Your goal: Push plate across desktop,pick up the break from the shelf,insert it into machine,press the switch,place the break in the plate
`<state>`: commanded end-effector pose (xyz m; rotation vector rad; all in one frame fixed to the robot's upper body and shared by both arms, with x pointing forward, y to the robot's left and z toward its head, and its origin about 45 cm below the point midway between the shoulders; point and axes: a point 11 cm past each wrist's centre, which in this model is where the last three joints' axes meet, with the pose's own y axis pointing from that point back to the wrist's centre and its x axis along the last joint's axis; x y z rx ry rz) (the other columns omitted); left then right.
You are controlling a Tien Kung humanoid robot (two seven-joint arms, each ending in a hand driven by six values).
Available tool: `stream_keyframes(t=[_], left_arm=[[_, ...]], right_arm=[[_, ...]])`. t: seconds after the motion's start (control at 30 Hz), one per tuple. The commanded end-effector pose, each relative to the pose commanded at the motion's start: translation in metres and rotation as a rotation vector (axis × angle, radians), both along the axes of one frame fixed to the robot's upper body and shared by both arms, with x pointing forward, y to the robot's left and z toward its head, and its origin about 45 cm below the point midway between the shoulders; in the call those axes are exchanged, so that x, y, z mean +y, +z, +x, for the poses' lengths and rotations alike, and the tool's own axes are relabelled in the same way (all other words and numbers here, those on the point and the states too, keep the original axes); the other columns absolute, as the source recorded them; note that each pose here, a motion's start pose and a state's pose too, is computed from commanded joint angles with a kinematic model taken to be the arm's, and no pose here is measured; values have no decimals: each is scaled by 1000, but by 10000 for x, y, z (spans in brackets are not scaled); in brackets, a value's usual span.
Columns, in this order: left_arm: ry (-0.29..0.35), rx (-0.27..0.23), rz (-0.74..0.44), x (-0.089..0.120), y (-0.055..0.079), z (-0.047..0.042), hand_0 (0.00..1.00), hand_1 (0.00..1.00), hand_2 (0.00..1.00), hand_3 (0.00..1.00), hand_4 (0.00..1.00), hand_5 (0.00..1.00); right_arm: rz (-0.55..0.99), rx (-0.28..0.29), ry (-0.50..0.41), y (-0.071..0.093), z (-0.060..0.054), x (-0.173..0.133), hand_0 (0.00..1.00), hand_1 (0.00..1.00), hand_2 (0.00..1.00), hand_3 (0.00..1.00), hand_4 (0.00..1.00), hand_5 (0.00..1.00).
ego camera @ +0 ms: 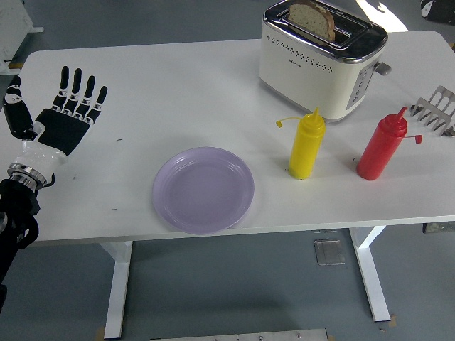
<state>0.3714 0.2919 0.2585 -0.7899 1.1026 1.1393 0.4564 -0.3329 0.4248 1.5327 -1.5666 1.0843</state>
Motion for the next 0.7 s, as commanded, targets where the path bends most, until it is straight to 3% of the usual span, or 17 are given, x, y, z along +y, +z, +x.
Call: stream_keyframes(t=[0.03, 0.2, 0.23, 0.4, 0.43, 0.6, 0.63, 0.7], left_arm=[[-1, 1, 0, -1, -2, 0, 817, 761, 704, 722, 801, 998], [-4, 8, 2, -6, -19, -1, 817, 761, 704, 722, 801, 998], [-5, 9, 2, -7, -21, 0, 815, 757, 704, 721, 803, 998], [-8, 12, 6, -7, -26, 3, 815, 757, 704, 721, 803, 998], [-8, 12, 7, -3, -25, 4, 816, 758, 707, 723, 803, 998], [-6, 15, 13, 19, -26, 4, 816, 758, 707, 723, 803, 998], [-6, 16, 15, 21, -27, 4, 817, 761, 708, 723, 804, 998], [-7, 17, 18, 26, -30, 3, 817, 761, 708, 723, 804, 998]], right_arm=[[-8, -2, 14, 26, 15, 45, 319, 475, 572, 561, 550, 2], [-50, 7, 75, 118, 121, 298, 319, 475, 572, 561, 550, 2], [-55, 14, 87, 123, 155, 355, 393, 575, 633, 636, 577, 2], [-76, 50, 127, 140, 299, 611, 393, 575, 633, 636, 577, 2], [-78, 68, 135, 125, 333, 671, 598, 688, 700, 693, 586, 2], [-114, 166, 154, 90, 496, 904, 598, 688, 700, 693, 586, 2], [-117, 183, 155, 87, 522, 941, 724, 739, 757, 733, 595, 2], [-120, 210, 155, 106, 578, 1018, 724, 739, 757, 733, 595, 2]])
